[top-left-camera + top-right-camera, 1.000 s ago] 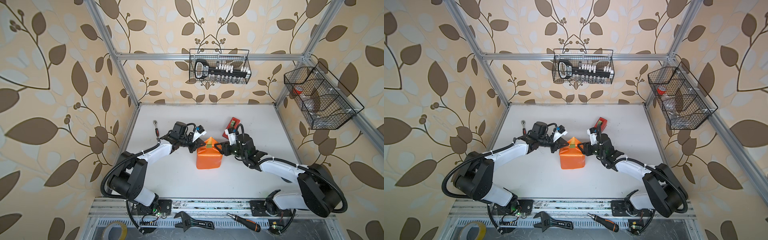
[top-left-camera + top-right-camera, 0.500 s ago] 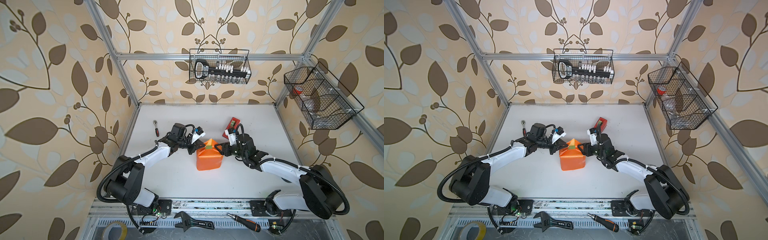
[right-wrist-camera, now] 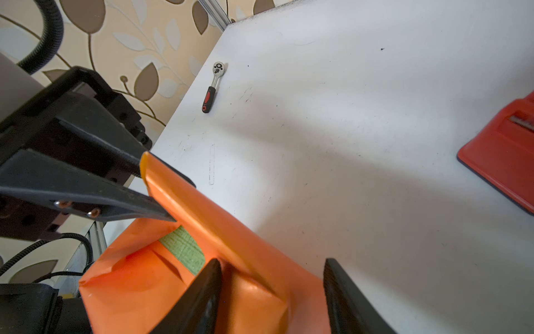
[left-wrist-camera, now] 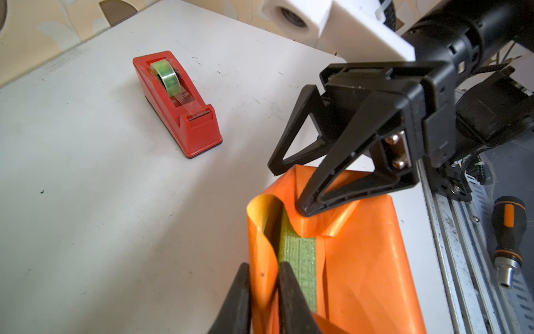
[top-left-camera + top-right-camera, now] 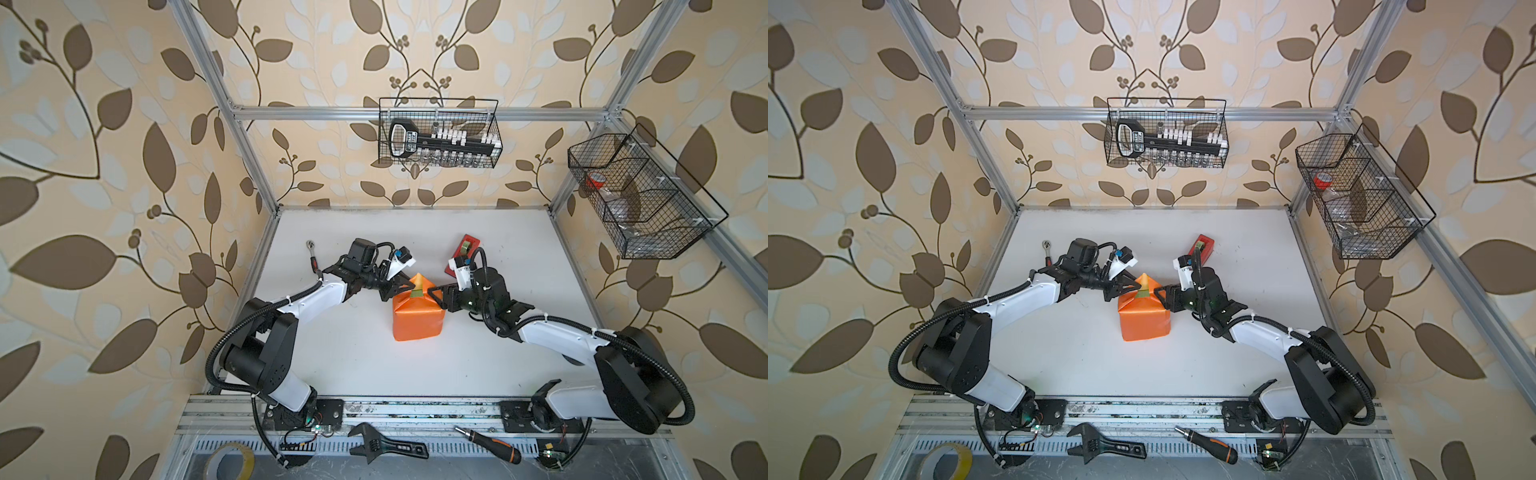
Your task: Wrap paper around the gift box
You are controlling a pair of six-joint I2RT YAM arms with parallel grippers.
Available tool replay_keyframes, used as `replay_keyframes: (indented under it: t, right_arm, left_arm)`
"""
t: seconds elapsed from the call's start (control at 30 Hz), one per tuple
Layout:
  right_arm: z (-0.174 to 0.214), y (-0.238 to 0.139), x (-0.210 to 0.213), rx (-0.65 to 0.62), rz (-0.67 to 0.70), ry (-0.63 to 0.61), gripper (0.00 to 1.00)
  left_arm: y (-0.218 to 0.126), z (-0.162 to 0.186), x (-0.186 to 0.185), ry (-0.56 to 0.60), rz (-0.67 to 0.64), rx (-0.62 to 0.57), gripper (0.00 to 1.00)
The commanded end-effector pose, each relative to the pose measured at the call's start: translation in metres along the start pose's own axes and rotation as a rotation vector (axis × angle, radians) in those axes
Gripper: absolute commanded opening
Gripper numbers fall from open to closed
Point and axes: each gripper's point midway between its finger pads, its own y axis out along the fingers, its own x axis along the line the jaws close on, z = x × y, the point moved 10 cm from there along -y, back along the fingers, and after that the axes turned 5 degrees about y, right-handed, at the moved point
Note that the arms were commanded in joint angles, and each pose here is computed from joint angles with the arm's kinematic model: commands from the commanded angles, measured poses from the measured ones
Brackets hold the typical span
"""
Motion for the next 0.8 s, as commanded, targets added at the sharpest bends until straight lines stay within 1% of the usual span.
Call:
replay_keyframes:
  t: [0.0,0.07,0.37,0.57,0.77]
  right_arm:
    - [0.028,0.005,-0.016,0.132,0.084,0.023,0.57]
    - [0.028,0.005,-0.017,0.132,0.087,0.023,0.57]
    - [0.027,0.005,-0.016,0.125,0.086,0.024,0.57]
    - [0.026,0.003,-0.016,0.122,0.086,0.025,0.57]
    - [0.023,0.001,-0.013,0.111,0.081,0.023,0.58]
  left_arm:
    - [-0.001,-0.018,-0.001,0.057,0.052,-0.041,0.13]
    - [0.0,-0.02,-0.003,0.064,0.062,-0.038,0.1]
    - [0.001,-0.024,-0.013,0.092,0.077,-0.041,0.09]
    - [-0.002,-0.025,-0.02,0.103,0.07,-0.044,0.06]
    - [-0.003,-0.023,-0.025,0.104,0.071,-0.036,0.08]
